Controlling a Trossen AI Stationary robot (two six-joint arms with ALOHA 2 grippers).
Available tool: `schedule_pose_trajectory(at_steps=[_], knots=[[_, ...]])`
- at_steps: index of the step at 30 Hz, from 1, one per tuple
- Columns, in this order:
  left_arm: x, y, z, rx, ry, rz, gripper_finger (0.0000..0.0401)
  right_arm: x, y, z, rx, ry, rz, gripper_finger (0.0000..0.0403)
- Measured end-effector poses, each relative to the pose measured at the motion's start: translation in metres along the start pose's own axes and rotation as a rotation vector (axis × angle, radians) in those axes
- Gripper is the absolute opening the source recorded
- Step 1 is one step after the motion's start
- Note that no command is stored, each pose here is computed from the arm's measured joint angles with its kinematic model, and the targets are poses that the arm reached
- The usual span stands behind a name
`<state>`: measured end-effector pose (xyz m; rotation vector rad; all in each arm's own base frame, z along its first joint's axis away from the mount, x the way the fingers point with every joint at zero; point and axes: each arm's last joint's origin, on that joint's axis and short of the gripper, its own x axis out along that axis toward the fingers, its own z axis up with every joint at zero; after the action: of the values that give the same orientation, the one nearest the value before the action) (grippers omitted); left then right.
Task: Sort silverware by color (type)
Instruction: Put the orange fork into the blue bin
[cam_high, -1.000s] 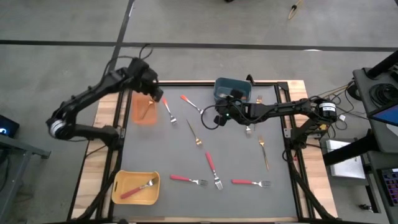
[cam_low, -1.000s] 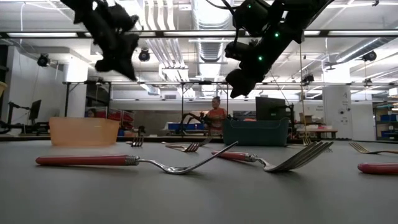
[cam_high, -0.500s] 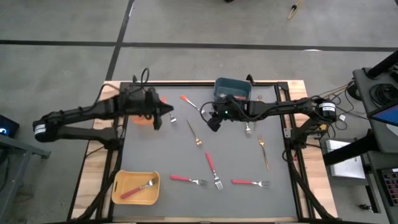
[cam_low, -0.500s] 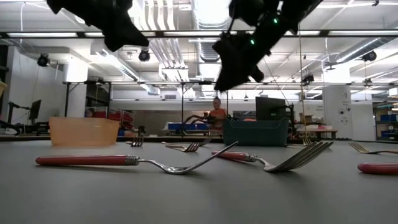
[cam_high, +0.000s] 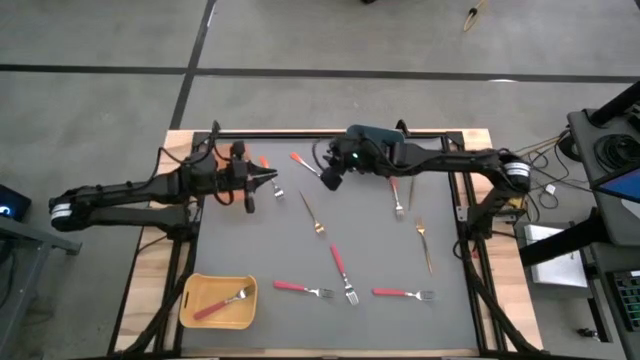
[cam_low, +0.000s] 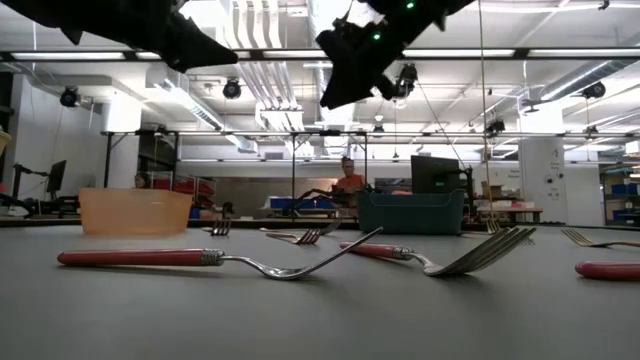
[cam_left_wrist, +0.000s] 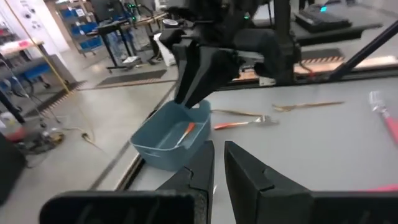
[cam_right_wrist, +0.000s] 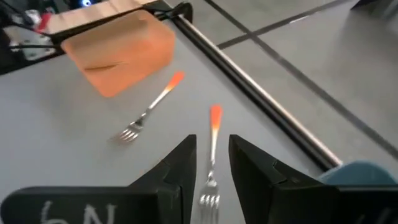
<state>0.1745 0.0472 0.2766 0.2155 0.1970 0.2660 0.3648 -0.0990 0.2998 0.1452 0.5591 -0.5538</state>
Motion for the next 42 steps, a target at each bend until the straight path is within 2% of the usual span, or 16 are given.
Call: schedule_pose_trajectory(at_steps=[8, 11, 15, 22, 26, 31, 36, 42], knots=[[-0.002, 0.003, 0.002, 0.105, 0.001, 0.04, 0.002, 0.04, -0.014, 0.014, -0.202, 0.121, -0.061, 0.0068], [-0.003, 0.004, 0.002, 0.114, 0.002, 0.05, 0.002, 0.053, -0.016, 0.011, -0.285, 0.158, -0.065, 0.0065], [-0.003, 0.006, 0.003, 0.106, 0.014, 0.127, 0.002, 0.065, -0.014, 0.008, -0.366, 0.176, -0.058, 0.0063], [-0.003, 0.008, 0.006, 0.133, -0.008, 0.166, 0.002, 0.089, -0.017, 0.003, -0.361, 0.168, -0.069, 0.0063], [-0.004, 0.018, 0.015, 0.197, -0.096, 0.255, 0.002, 0.111, -0.022, 0.001, -0.359, 0.102, -0.08, 0.0063], [-0.008, 0.036, 0.026, 0.247, -0.21, 0.398, 0.002, 0.14, -0.033, -0.004, -0.377, 0.107, -0.07, 0.0063], [-0.01, 0.05, 0.025, 0.265, -0.21, 0.489, 0.002, 0.164, -0.04, 0.001, -0.366, 0.1, 0.003, 0.0063], [-0.011, 0.064, 0.02, 0.257, -0.166, 0.575, 0.002, 0.182, -0.041, 0.003, -0.328, 0.208, 0.046, 0.0063]])
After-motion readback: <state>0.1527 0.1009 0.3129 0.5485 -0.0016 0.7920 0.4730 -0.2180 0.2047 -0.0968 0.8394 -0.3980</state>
